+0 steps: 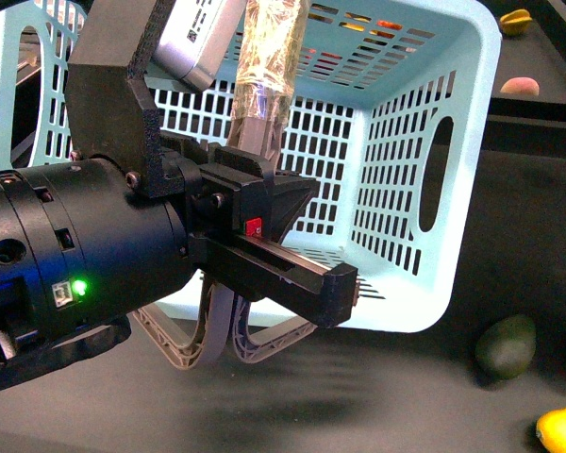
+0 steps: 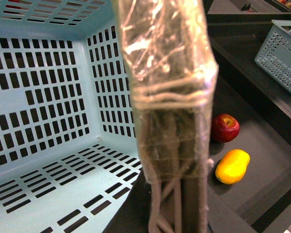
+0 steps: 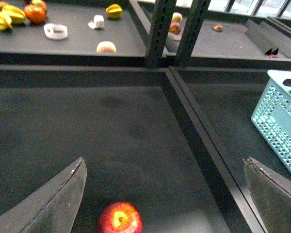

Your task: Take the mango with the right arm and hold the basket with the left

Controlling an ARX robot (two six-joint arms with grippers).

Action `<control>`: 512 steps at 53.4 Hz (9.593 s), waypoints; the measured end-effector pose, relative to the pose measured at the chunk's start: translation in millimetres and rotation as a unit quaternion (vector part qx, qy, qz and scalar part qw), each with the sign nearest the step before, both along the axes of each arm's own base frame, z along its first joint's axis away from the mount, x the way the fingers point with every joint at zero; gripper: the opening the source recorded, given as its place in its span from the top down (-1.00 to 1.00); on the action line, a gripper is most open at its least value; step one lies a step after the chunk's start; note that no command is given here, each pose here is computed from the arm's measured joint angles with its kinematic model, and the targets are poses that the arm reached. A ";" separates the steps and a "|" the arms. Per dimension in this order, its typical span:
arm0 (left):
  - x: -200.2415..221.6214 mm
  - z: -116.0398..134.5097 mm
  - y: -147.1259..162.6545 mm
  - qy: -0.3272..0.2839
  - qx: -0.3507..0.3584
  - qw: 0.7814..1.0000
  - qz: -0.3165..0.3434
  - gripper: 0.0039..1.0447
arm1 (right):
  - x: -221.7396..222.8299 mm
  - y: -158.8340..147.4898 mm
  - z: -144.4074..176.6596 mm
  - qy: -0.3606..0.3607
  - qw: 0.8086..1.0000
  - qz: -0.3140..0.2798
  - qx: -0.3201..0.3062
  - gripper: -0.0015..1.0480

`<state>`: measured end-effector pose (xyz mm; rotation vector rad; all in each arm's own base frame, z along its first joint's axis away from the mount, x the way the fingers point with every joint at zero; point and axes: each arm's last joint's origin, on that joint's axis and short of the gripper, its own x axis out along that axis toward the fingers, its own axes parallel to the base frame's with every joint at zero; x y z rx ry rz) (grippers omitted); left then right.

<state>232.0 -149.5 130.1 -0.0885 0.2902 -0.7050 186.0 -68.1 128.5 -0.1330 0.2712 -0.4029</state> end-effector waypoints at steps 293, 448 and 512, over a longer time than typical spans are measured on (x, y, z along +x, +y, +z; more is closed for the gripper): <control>0.0 -0.8 -0.2 0.002 0.000 1.000 -0.001 0.84 | -22.3 92.7 35.3 -0.158 0.972 0.044 0.165 -0.85; -0.2 -0.7 -0.6 0.002 0.000 1.000 -0.002 0.84 | -88.3 68.3 36.5 -0.135 0.968 0.200 0.066 0.64; 163.2 -13.3 59.1 0.135 -0.298 0.825 0.461 0.85 | -88.4 68.3 36.6 -0.135 0.968 0.201 0.066 -0.85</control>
